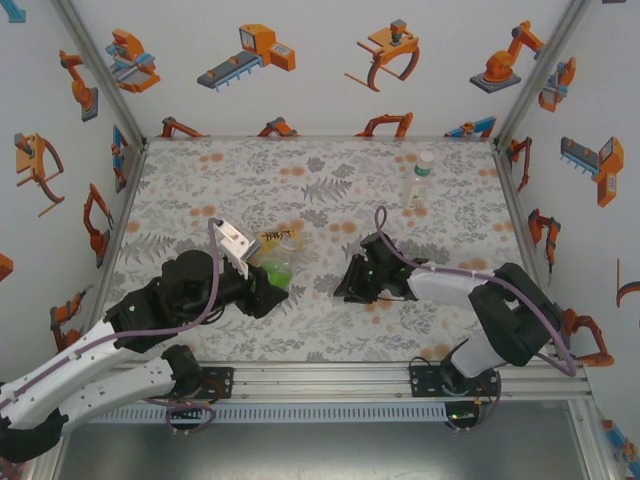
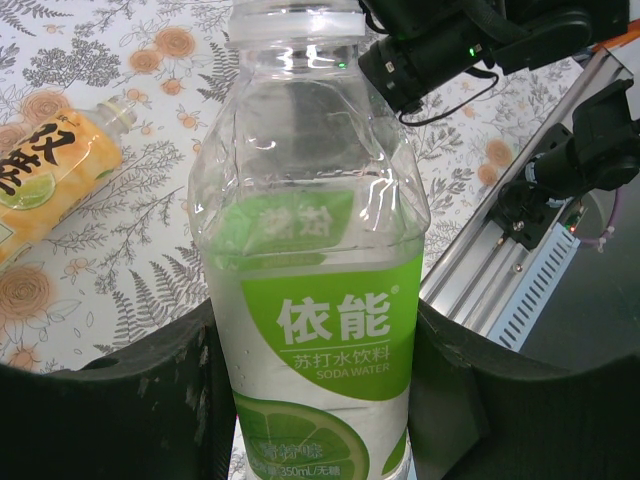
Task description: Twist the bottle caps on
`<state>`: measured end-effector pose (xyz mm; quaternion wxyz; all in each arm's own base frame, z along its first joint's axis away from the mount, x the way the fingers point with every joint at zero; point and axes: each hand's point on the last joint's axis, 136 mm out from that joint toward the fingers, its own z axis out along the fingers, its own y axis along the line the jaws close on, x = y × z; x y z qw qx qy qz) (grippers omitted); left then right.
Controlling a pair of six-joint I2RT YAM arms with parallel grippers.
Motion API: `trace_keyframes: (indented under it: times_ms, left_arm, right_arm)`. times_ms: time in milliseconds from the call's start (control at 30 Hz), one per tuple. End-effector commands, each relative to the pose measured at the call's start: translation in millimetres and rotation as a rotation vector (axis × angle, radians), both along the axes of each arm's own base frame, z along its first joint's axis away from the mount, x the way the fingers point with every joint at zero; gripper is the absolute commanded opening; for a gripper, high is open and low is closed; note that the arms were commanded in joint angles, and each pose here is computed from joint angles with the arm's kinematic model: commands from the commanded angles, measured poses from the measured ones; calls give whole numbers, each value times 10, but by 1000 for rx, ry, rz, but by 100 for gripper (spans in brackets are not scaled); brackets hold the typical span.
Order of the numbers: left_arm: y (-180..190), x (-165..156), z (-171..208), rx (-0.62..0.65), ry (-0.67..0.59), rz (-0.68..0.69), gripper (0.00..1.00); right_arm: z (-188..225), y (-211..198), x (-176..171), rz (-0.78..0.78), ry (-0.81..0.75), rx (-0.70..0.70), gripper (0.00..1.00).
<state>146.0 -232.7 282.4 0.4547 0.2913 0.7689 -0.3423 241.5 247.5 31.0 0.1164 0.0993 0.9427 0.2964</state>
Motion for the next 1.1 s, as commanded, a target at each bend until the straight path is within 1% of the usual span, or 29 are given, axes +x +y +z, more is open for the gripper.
trace_keyframes:
  times_ms: [0, 133, 267, 400, 500, 633, 833, 1067]
  left_arm:
    - [17, 8, 132, -44, -10, 13, 4]
    - [43, 3, 134, -44, -11, 19, 4]
    - [94, -2, 123, -41, -12, 32, 4]
    - [154, -7, 131, -46, -20, 48, 4]
    - [197, -12, 128, -51, -24, 59, 4]
    - [218, -21, 117, -55, -25, 61, 4]
    - [206, -18, 104, -51, -23, 58, 4]
    - [164, -18, 114, -48, -22, 45, 4]
  right_arm:
    - [-300, -527, -174, -2, 77, -305, 40]
    - [-220, -455, -54, 37, 64, -349, 40]
    - [-170, -237, 73, 110, 53, -398, 40]
    - [-121, -26, 146, 190, 35, -492, 42]
    - [-92, 72, 151, 250, 23, -578, 44]
    - [-102, 76, 63, 297, 30, -668, 45]
    - [-143, 138, -119, 332, 37, -648, 44]
    - [-129, 156, -158, 339, 35, -653, 43]
